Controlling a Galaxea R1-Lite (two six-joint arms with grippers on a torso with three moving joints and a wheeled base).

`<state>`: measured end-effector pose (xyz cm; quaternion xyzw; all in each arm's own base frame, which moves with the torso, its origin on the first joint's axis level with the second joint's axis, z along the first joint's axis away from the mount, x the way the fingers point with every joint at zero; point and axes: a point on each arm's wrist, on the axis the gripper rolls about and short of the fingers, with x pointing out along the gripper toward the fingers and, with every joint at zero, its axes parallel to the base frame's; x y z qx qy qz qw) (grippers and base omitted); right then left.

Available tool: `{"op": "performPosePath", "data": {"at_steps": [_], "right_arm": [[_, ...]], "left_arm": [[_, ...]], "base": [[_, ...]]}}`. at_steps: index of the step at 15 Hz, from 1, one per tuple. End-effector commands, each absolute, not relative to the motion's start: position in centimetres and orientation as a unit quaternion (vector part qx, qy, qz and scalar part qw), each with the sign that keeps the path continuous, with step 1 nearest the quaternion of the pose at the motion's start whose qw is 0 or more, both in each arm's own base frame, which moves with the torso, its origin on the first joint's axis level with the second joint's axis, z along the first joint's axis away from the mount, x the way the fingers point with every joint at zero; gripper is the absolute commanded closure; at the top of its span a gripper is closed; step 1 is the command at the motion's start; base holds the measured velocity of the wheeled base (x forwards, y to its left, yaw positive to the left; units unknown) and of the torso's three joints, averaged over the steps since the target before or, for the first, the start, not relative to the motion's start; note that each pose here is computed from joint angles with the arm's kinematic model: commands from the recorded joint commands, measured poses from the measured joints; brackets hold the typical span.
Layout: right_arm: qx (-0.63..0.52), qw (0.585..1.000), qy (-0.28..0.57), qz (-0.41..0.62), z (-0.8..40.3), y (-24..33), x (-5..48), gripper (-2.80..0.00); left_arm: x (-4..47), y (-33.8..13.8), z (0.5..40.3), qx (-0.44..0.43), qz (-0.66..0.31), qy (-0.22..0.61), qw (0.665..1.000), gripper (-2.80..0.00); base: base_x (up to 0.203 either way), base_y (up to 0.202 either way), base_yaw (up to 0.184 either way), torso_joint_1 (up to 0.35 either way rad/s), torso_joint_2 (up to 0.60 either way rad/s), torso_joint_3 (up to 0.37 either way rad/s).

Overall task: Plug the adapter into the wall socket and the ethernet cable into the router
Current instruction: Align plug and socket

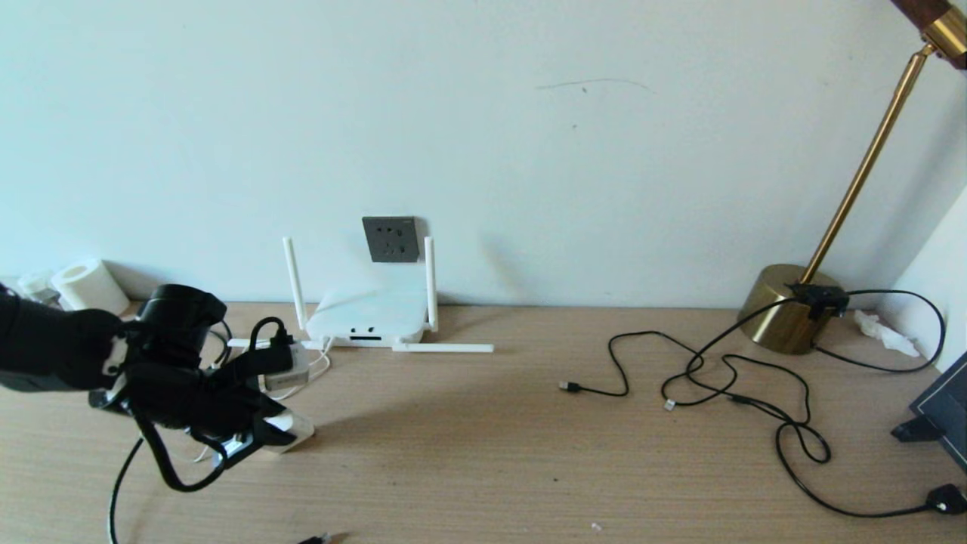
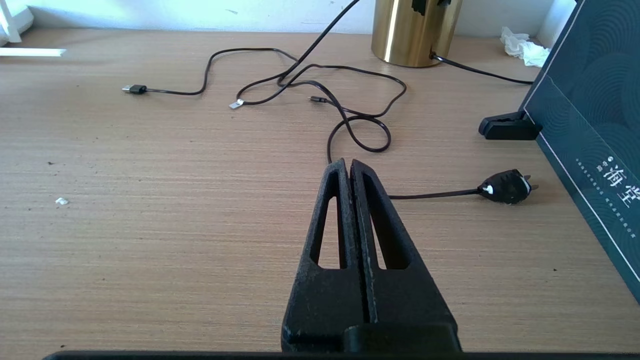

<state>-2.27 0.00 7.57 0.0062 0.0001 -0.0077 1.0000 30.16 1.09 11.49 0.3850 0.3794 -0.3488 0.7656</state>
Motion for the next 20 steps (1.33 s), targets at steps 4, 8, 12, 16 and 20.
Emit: {"op": "performPosePath", "data": {"at_steps": [4,8,12,16,20], "right_arm": [[0.006,1.000,-0.001,-0.008,7.6,0.0,-2.3,0.00],[0.006,1.000,-0.001,-0.008,7.6,0.0,-2.3,0.00],[0.006,1.000,0.000,-0.008,7.6,0.0,-2.3,0.00],[0.006,1.000,-0.001,-0.008,7.6,0.0,-2.3,0.00],[0.006,1.000,0.000,-0.008,7.6,0.0,-2.3,0.00]], "left_arm": [[29.8,0.9,12.7,0.378,-0.337,0.311,0.804,0.00],[27.6,-0.4,20.9,0.158,-0.264,0.234,0.922,0.00],[27.0,-1.3,24.8,-0.055,-0.126,0.210,0.968,0.00],[29.5,-6.1,20.5,-0.089,-0.046,0.117,0.988,0.00],[31.9,-10.9,15.4,-0.080,-0.007,0.060,0.995,0.00]], "base": [[0.000,0.000,0.000,0.000,0.00,0.000],[0.000,0.000,0.000,0.000,0.00,0.000],[0.000,0.000,0.000,0.000,0.00,0.000],[0.000,0.000,0.000,0.000,0.00,0.000],[0.000,0.000,0.000,0.000,0.00,0.000]]}}
